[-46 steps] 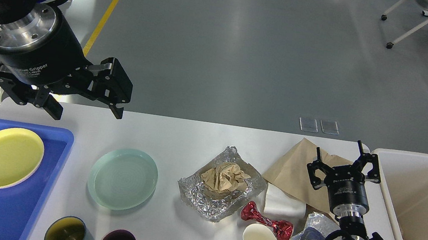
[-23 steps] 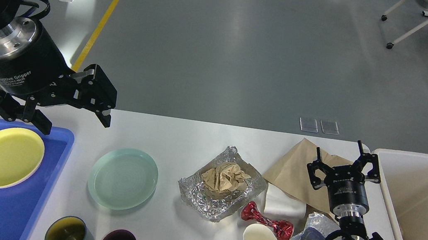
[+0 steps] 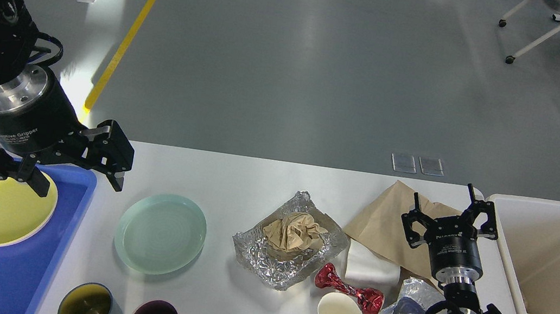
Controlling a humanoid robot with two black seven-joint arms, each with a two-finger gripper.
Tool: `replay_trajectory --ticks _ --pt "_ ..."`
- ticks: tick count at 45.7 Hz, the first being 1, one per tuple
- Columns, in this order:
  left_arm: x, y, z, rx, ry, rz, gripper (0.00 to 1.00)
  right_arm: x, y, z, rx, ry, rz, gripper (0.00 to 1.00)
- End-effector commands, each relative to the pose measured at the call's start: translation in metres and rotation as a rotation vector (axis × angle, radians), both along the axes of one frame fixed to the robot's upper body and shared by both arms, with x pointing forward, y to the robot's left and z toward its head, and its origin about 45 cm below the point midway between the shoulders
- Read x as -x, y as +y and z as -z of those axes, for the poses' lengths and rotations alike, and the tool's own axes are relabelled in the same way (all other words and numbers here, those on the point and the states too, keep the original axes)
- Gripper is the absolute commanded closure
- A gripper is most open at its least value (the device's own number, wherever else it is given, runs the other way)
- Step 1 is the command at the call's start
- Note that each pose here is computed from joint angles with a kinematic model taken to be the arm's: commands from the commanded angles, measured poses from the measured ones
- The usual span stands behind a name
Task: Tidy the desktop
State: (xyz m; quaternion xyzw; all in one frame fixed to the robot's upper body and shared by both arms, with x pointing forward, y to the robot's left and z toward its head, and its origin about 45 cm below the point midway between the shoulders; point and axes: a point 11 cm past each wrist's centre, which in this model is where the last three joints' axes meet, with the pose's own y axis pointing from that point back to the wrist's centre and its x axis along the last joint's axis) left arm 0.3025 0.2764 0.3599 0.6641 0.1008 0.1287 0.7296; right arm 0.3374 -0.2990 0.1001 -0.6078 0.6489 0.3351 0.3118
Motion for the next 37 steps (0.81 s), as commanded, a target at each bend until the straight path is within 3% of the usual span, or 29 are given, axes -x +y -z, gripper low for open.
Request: replay_trajectory --ticks 1,22,37 --pt "-0.003 0.008 0.029 -0.011 0.020 0.016 0.04 0.000 0.000 0.000 0.000 0.000 0.000 0.00" --pt "0.011 0.025 0.129 -0.077 0.107 0.085 0.04 0.001 0.000 0.000 0.000 0.001 0.000 0.00" --pt "0.042 0.048 0.181 -0.128 0.151 0.275 0.08 0.001 0.000 0.000 0.000 0.001 0.000 0.00"
